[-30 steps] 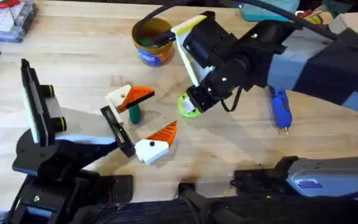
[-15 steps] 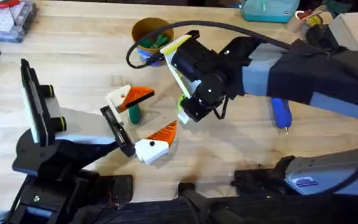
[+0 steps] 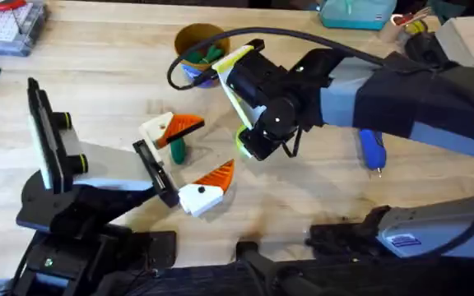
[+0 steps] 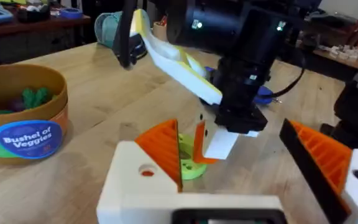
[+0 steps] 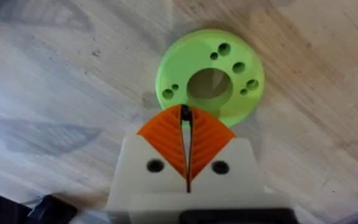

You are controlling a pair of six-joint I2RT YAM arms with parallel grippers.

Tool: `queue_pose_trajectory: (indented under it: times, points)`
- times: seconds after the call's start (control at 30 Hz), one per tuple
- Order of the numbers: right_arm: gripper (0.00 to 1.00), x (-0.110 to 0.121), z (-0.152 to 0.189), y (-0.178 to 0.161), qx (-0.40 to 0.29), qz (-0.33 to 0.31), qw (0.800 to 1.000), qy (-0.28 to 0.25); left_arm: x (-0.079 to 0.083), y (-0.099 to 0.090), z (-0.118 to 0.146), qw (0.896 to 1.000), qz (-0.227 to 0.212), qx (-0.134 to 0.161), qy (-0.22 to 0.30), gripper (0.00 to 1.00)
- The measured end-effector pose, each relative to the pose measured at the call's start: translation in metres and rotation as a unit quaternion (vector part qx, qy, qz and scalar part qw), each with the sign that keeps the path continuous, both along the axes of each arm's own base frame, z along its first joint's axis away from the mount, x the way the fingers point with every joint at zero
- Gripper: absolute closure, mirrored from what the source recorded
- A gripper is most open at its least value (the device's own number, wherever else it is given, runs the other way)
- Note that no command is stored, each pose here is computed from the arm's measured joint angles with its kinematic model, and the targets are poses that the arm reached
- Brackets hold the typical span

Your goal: Pick up the gripper from the table and insert it into the empty holder that is missing its gripper. Then pick up a screw, insert it into the mounting hole, and use the screwdriver to tighten it. Finally, clean up the table by picking up the vegetable and placing it into the bucket.

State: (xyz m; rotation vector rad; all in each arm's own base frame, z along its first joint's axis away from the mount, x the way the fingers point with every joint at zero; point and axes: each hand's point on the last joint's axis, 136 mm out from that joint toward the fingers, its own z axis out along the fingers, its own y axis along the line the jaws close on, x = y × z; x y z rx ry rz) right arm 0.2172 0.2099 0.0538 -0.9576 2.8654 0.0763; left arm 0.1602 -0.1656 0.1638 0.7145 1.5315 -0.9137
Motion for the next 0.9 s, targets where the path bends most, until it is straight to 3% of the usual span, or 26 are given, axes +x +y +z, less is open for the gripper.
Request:
queue_pose_trajectory:
  times: [0.3, 0.57, 0.9]
  points:
    - [0.998, 0.003, 0.004, -0.011, -0.004, -0.021, 1.000, 0.015, 0.000, 0.000, 0.000, 1.000, 0.000, 0.000, 0.000, 0.008]
    - [0.998, 0.034, 0.047, -0.022, 0.009, -0.066, 0.998, 0.001, 0.000, 0.000, 0.000, 1.000, 0.000, 0.000, 0.000, 0.008]
    - [0.998, 0.047, 0.088, -0.016, 0.031, -0.071, 0.997, -0.022, 0.000, 0.000, 0.000, 1.000, 0.000, 0.000, 0.000, 0.008]
